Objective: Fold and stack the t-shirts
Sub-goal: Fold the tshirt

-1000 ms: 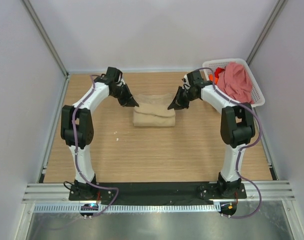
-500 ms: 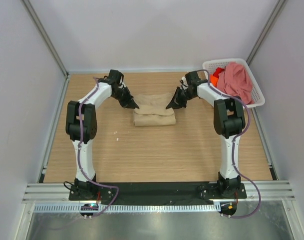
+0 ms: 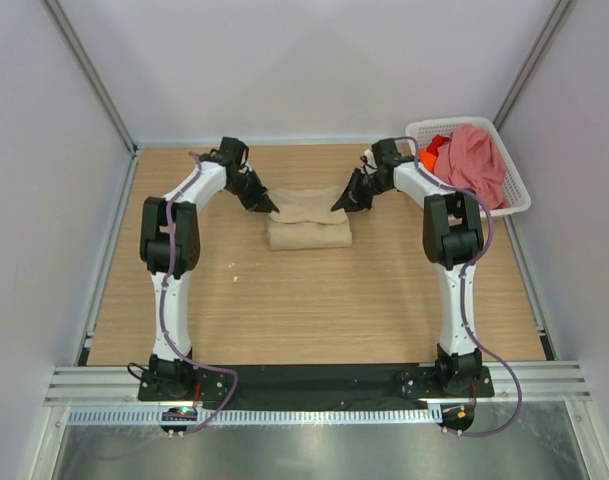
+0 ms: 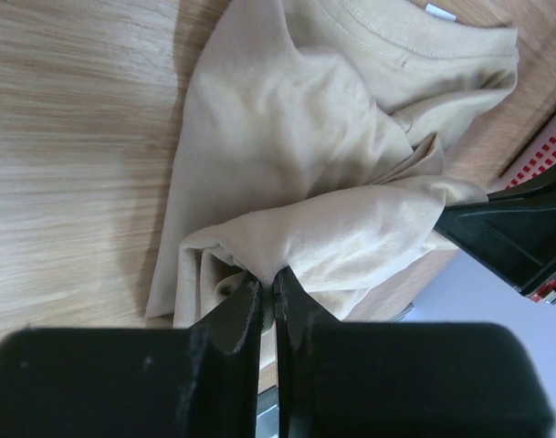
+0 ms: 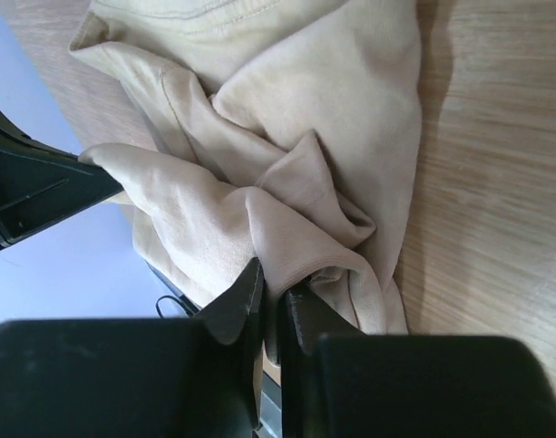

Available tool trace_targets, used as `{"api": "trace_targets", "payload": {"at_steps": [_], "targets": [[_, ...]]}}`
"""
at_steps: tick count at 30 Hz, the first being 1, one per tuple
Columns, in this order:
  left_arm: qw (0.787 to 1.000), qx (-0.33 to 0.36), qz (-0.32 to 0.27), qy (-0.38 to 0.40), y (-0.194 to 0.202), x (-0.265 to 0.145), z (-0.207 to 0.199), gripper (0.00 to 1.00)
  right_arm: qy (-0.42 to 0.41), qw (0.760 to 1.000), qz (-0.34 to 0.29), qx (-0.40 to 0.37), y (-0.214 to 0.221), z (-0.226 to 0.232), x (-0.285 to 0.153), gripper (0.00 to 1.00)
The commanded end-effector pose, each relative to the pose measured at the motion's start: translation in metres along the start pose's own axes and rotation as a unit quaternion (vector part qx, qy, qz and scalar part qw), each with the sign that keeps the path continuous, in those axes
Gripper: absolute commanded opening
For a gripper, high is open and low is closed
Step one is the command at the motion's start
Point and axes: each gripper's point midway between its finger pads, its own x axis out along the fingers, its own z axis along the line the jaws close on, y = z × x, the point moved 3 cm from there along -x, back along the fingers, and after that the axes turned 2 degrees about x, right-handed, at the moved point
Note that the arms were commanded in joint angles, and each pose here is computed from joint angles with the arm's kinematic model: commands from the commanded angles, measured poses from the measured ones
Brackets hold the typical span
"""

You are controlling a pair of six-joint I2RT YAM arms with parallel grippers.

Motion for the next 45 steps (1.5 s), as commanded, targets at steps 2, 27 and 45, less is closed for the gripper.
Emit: {"api": "trace_targets", "payload": {"at_steps": [2, 27, 45], "targets": [[1.0, 0.0, -0.009, 0.016, -0.011, -0.001, -0.01, 0.08, -0.037, 0.999, -0.011, 0.004, -0.015, 0.02, -0.007, 0.16], [0.988, 0.09, -0.123, -0.008, 0.053, -0.138, -0.006, 0.59, 0.161, 0.962, -0.118, -0.189, 0.054, 0.084, -0.039, 0.61], [0.99, 0.082, -0.014, 0.114, 0.098, -0.095, -0.029, 0.42, 0.132, 0.967, -0.154, -0.153, 0.007, 0.093, 0.047, 0.31]]}}
